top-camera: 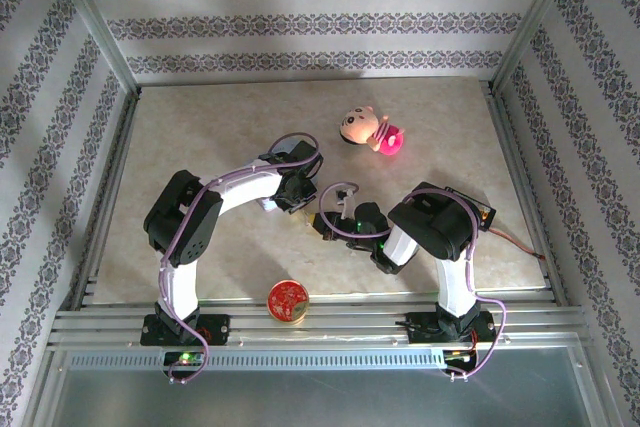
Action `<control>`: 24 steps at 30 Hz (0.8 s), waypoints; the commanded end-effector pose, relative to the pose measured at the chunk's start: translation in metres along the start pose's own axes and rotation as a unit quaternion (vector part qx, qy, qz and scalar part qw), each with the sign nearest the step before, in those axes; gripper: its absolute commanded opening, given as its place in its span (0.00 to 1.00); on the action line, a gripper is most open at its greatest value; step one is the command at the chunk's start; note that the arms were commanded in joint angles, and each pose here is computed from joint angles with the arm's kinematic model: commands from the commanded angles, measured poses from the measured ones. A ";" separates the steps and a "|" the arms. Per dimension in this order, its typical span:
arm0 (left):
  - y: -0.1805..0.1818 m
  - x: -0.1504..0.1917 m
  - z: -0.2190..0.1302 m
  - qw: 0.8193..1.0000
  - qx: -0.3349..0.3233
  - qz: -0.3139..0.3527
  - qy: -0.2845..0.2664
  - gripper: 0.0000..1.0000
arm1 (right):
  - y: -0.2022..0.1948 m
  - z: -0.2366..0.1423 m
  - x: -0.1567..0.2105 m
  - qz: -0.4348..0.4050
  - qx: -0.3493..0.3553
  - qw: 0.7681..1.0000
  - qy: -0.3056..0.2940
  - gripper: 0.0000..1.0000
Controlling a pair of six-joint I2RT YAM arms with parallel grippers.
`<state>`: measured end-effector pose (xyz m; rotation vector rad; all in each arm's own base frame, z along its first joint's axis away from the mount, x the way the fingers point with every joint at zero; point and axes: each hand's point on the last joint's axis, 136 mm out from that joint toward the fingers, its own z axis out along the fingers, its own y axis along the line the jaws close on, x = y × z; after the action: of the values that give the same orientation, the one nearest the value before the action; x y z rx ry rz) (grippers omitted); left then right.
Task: Unlock a padlock with a key
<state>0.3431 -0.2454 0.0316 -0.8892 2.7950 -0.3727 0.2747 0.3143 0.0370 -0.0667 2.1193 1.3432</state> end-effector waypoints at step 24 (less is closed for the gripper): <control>0.001 0.002 -0.010 1.000 0.014 -0.003 0.012 0.29 | -0.050 -0.005 0.028 0.051 0.072 0.995 0.038 0.00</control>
<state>0.3417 -0.2462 0.0323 -0.8871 2.7978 -0.3881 0.2806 0.3133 0.0401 -0.0286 2.0917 1.3829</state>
